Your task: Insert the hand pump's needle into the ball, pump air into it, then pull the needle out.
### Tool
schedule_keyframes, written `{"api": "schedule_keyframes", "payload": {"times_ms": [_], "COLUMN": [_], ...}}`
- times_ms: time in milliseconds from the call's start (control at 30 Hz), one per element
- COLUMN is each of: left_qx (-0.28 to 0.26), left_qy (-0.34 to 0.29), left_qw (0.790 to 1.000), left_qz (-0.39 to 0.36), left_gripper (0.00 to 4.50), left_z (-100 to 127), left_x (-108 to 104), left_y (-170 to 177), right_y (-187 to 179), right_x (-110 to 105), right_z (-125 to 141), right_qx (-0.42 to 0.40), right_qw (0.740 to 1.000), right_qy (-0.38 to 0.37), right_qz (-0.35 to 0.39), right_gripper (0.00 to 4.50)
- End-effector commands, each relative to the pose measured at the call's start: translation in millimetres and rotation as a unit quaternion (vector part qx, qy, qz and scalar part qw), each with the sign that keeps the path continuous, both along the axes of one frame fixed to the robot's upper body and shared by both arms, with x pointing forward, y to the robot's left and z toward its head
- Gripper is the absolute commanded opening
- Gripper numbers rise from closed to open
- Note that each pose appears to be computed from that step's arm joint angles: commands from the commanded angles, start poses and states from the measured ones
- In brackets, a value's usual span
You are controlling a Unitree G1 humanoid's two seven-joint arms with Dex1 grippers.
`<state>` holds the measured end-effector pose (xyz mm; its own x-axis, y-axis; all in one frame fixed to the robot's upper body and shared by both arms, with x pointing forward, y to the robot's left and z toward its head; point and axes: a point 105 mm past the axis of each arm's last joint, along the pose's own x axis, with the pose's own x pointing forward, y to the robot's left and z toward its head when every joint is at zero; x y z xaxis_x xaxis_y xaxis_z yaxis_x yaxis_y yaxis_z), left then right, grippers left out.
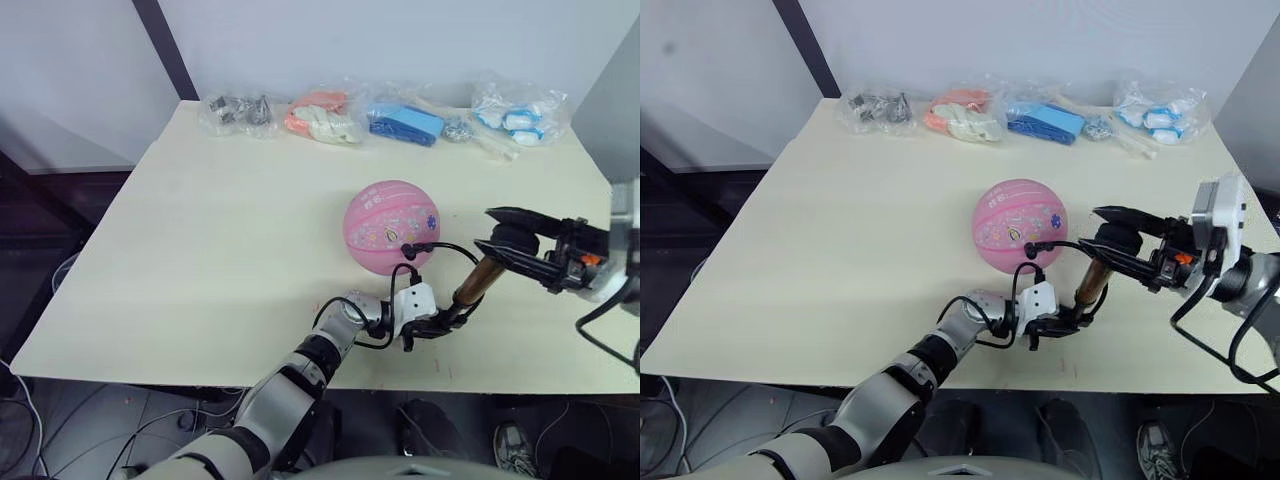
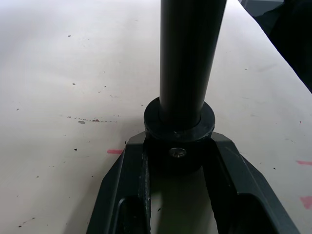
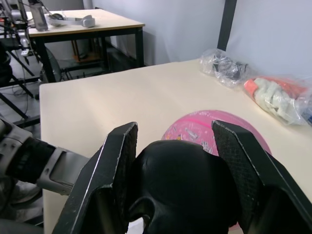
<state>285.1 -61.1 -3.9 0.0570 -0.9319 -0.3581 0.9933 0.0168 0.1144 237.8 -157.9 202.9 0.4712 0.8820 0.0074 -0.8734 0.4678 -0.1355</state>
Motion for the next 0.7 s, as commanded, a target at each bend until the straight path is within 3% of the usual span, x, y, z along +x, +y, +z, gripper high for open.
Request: {"api": "schedule_keyframes", "payload": {"times_ms": [33,400,533,700], "left_qx": [0.056,0.06,0.06,0.066], "left_qy": [0.049,0.041,0.042,0.037], "left_qw": [0.997,0.997,0.997,0.997], "left_qz": [0.012,0.01,0.018,0.01], "left_gripper": [1.07,1.07,1.07,1.07], "left_z": [-33,-27,-26,-26], "left_x": [-10,-3,0,1], "left_y": [19,23,25,27], "right_y": [5,7,9,6], "right_x": [1,9,11,13], "right_z": [-34,-85,-80,-49], "right_qx": [-0.015,-0.028,-0.005,0.006], "right_qw": [0.999,0.998,0.999,1.0], "right_qy": [0.04,0.046,0.035,0.002], "right_qz": [0.006,-0.019,-0.026,-0.021], "right_gripper": [2.02,2.02,2.02,2.02]}}
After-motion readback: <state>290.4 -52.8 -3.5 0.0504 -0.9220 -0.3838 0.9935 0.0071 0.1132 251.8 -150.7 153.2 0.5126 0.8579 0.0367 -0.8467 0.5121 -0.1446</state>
